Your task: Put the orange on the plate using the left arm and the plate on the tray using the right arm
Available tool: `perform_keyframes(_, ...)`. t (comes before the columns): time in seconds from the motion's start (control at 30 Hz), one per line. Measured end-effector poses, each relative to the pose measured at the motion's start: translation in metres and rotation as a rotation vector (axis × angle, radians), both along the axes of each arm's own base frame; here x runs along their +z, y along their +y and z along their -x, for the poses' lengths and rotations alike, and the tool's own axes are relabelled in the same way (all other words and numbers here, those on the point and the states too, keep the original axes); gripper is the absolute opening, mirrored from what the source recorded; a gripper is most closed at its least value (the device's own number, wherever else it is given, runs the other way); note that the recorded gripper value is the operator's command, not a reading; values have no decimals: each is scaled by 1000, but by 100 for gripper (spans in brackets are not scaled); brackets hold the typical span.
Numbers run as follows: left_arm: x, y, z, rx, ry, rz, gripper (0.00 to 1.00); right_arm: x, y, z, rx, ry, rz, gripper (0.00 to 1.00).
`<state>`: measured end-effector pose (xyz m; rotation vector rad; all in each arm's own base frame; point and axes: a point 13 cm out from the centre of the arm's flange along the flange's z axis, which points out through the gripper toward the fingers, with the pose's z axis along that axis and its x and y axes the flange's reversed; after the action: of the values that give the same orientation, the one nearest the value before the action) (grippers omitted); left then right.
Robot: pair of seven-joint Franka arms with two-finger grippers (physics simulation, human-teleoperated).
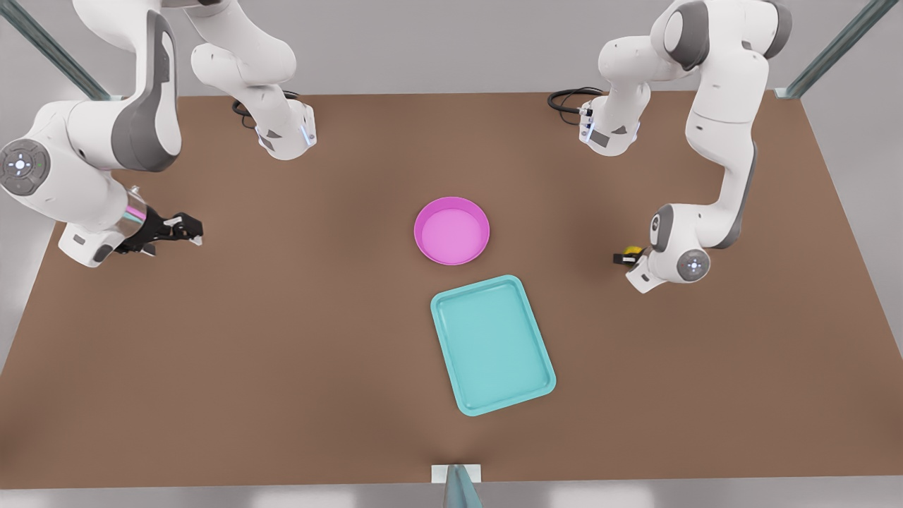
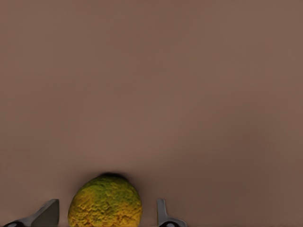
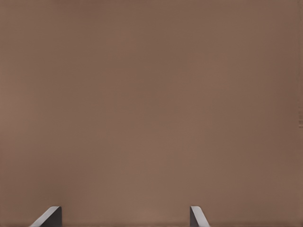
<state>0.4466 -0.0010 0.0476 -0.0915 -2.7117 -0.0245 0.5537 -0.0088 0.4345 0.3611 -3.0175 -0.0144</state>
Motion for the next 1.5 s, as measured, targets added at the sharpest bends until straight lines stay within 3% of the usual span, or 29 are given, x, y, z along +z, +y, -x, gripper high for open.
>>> perform_keyframes(0.33, -7, 4, 6, 10, 23, -4, 99, 1, 9, -1, 25, -2, 0, 100)
perform_keyframes(0.43, -9, 4, 7, 11, 26, -5, 90, 1, 9, -1, 28, -1, 0, 100)
perform_keyframes(0.5, -9, 4, 8, 11, 27, -5, 79, 0, 8, -1, 28, 0, -1, 100)
perform_keyframes(0.87, -13, 4, 8, 12, 29, -7, 76, 0, 2, 0, 21, 2, -1, 100)
perform_keyframes(0.9, -12, 4, 8, 12, 27, -8, 68, 0, 1, 0, 21, 3, -1, 100)
perform_keyframes(1.07, -4, 5, 3, 14, 15, -14, 67, 6, -1, -1, 21, -8, 3, 100)
perform_keyframes(1.17, 32, -3, -16, 3, -31, -22, 67, 8, -2, -1, 20, -10, 5, 100)
perform_keyframes(1.23, 77, -47, -58, -57, -86, -24, 67, 7, -4, -2, 18, -9, 6, 100)
perform_keyframes(1.3, 124, -156, -111, -168, -139, -1, 67, 6, -5, -2, 15, -7, 7, 100)
perform_keyframes(1.33, 138, -217, -117, -212, -141, 21, 67, 5, -6, -2, 14, -7, 7, 100)
perform_keyframes(1.4, 151, -320, -93, -279, -107, 54, 67, 5, -7, -2, 12, -8, 7, 100)
perform_keyframes(1.5, 136, -428, -19, -342, -20, 61, 67, 5, -8, -2, 12, -8, 7, 100)
